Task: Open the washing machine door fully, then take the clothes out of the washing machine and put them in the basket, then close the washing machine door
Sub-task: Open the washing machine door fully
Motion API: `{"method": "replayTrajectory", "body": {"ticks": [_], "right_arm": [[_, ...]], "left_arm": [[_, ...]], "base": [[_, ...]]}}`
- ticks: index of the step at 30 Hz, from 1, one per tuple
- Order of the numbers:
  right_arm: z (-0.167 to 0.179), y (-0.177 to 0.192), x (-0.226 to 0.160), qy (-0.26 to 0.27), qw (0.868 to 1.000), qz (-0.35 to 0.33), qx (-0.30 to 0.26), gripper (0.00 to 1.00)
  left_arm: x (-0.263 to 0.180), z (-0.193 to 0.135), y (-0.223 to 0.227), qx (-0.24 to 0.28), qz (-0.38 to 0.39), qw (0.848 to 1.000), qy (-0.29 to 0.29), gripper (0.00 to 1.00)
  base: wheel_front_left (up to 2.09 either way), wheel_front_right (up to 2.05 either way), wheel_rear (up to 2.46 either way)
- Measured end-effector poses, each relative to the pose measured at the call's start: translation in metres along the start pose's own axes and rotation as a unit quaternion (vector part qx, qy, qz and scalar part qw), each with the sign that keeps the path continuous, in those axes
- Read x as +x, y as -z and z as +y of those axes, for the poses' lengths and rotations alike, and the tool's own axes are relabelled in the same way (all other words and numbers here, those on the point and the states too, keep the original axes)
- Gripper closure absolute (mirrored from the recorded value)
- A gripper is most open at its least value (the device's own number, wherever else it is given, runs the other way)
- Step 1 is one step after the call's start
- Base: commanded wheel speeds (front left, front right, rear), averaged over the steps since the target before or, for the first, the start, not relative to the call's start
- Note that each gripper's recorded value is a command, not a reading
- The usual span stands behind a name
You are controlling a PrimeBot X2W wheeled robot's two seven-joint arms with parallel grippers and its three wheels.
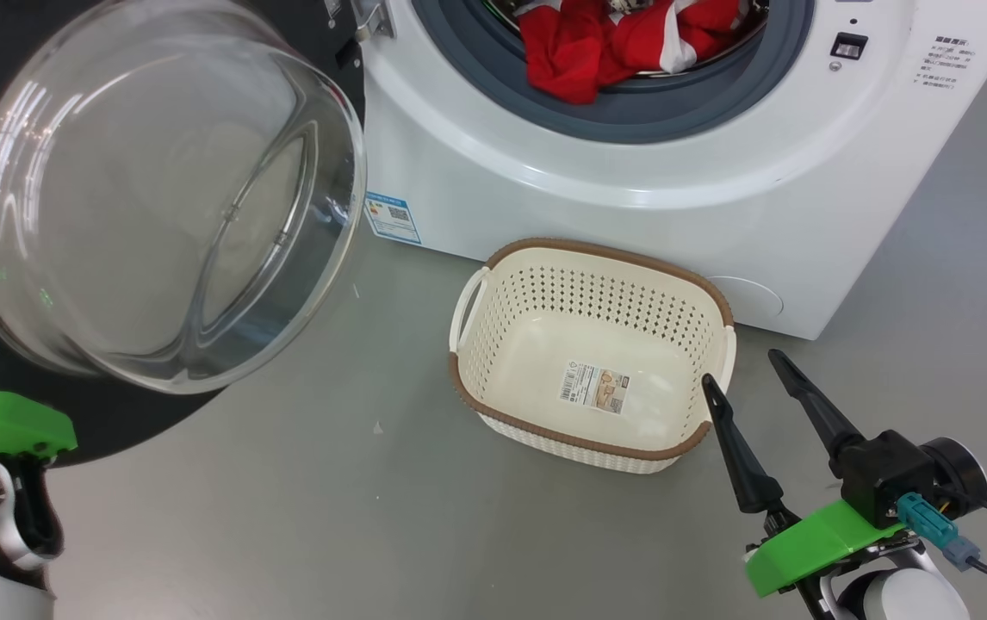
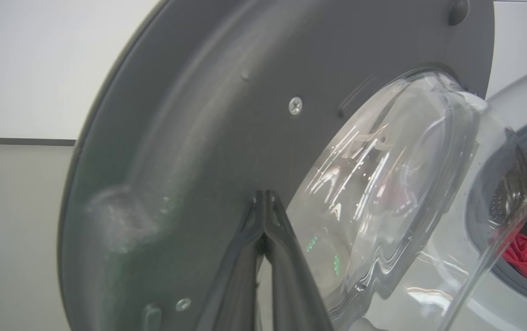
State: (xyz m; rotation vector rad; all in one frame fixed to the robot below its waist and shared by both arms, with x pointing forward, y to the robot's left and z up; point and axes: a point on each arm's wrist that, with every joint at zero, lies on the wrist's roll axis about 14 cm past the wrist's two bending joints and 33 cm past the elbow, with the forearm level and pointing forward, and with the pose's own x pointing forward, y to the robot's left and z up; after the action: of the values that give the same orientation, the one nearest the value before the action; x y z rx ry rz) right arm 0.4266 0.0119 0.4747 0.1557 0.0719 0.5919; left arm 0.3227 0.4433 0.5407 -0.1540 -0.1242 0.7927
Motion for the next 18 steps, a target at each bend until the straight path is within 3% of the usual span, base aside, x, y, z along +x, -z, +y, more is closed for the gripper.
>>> {"method": "replayTrajectory", "body": {"ticks": [18], "right_arm": [[-0.010, 0.004, -0.001, 0.011, 1.000, 0.012, -0.006, 0.00]], "left_arm": [[0.020, 0.023, 0.012, 0.006, 0.016, 0.999, -0.047, 1.00]], "base": [[0.00, 0.00, 0.00]]}}
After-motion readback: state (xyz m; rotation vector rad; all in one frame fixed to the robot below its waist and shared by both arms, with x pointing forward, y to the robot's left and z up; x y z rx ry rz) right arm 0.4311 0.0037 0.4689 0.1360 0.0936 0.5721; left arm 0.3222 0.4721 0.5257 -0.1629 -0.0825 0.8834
